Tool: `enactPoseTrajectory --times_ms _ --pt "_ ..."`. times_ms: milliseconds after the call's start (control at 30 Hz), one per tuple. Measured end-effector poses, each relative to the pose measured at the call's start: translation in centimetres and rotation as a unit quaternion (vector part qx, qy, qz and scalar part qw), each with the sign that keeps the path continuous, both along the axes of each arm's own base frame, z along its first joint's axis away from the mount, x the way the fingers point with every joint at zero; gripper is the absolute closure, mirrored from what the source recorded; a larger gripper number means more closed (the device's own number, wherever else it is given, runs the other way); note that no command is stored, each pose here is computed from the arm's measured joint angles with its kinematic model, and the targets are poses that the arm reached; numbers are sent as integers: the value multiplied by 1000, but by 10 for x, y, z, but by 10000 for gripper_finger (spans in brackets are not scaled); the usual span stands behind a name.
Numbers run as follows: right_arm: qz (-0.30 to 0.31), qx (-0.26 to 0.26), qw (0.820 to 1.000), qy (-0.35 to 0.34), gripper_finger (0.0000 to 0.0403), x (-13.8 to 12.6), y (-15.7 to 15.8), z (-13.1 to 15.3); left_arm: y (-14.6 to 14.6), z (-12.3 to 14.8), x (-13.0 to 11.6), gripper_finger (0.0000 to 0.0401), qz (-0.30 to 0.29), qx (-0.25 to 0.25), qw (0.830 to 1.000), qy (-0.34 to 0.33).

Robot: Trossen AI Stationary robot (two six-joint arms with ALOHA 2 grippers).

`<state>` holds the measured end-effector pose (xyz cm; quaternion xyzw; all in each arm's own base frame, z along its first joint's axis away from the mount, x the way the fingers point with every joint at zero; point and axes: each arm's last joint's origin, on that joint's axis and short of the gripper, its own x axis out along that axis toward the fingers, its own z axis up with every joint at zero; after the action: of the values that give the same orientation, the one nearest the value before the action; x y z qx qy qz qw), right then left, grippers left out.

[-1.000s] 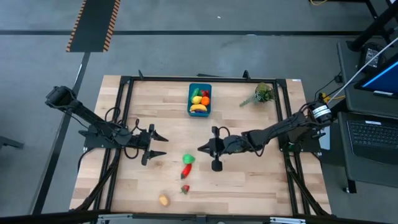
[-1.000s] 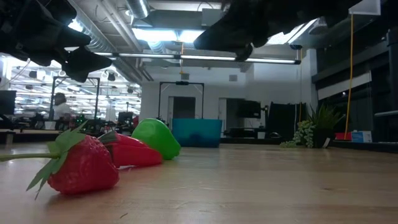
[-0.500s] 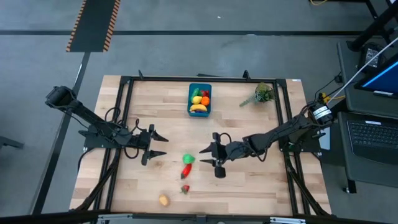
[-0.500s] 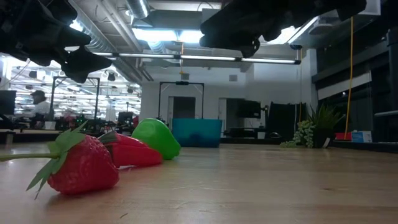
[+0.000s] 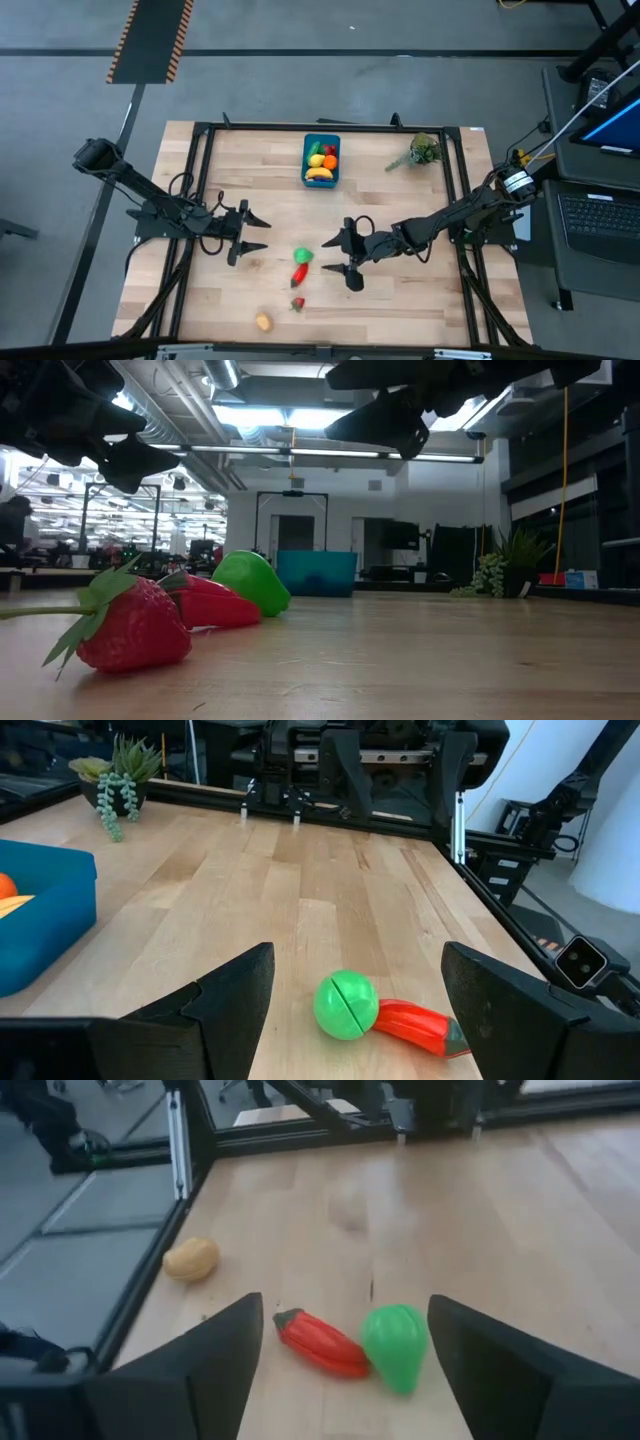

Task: Pick and placing Produce into tupperware
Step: Put the pear into the blue bin

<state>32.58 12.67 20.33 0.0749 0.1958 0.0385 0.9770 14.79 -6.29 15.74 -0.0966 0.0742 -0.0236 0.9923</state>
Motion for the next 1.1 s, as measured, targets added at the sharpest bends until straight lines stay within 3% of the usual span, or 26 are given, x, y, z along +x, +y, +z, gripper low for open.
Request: enactPoseTrajectory --times_ms 833,1100 --pt "-17 26 1000 -5 116 1 -1 1 0 0 0 121 -1 5 1000 1" --pt "9 19 1000 -3 116 1 0 1 0 0 0 121 -1 5 1000 2"
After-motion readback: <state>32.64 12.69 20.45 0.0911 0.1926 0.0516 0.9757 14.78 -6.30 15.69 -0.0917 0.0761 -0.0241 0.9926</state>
